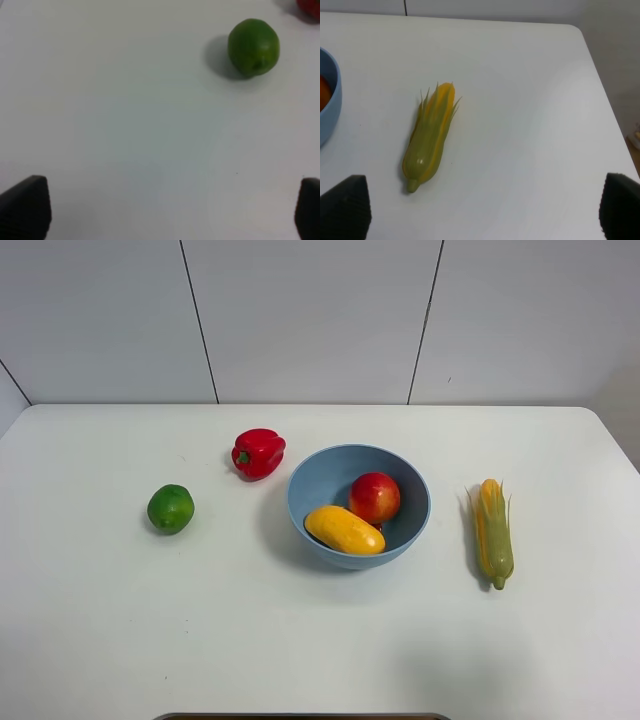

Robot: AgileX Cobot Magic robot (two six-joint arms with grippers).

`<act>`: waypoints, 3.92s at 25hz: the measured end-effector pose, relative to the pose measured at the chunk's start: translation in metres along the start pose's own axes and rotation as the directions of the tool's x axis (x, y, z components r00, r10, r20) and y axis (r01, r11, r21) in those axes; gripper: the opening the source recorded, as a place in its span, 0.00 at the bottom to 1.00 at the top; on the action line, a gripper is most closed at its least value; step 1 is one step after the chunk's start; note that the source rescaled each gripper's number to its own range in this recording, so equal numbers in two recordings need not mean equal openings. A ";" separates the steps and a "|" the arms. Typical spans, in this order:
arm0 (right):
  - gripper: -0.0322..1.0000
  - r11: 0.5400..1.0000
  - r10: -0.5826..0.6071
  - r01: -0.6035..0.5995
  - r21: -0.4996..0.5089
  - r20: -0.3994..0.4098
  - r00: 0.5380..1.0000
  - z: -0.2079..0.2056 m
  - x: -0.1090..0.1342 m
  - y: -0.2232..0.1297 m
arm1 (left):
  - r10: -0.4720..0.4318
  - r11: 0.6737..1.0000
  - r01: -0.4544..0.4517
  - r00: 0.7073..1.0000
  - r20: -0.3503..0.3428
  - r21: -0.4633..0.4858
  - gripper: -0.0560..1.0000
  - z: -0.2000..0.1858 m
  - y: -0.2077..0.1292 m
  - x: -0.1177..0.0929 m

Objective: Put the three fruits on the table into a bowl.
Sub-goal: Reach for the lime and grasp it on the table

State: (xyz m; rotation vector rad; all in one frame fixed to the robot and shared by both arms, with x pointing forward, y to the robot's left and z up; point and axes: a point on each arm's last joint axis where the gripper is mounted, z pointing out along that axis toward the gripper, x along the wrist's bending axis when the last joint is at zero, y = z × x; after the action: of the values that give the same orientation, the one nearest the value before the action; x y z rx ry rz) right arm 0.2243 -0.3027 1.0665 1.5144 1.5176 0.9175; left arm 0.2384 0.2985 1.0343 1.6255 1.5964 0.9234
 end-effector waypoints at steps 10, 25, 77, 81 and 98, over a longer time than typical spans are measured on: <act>0.79 1.000 0.000 0.000 0.000 0.000 1.000 0.000 0.000 0.000 | 0.003 1.000 -0.003 1.000 -0.010 0.001 1.00 0.000 0.000 0.001; 0.79 1.000 0.000 0.000 0.000 0.000 1.000 0.000 0.000 0.000 | 0.003 0.960 -0.008 1.000 0.021 0.281 1.00 0.043 0.092 0.006; 0.79 1.000 0.000 0.000 0.000 0.000 1.000 0.000 0.000 0.000 | 0.009 0.613 -0.223 0.961 0.276 0.758 1.00 0.381 0.096 -0.089; 0.79 1.000 0.000 0.000 0.000 0.000 1.000 0.000 0.000 0.000 | 0.013 0.612 -0.223 0.962 0.272 0.759 1.00 0.391 0.087 -0.090; 0.79 1.000 0.000 0.000 0.000 0.000 1.000 0.000 0.000 0.000 | 0.026 0.593 -0.223 0.966 0.258 0.774 0.90 0.413 0.063 -0.090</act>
State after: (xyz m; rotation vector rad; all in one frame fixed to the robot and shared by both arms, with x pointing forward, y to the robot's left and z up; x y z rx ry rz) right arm 0.2243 -0.3027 1.0665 1.5144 1.5176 0.9175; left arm 0.6228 0.2132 0.8685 2.3680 1.8709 -0.0135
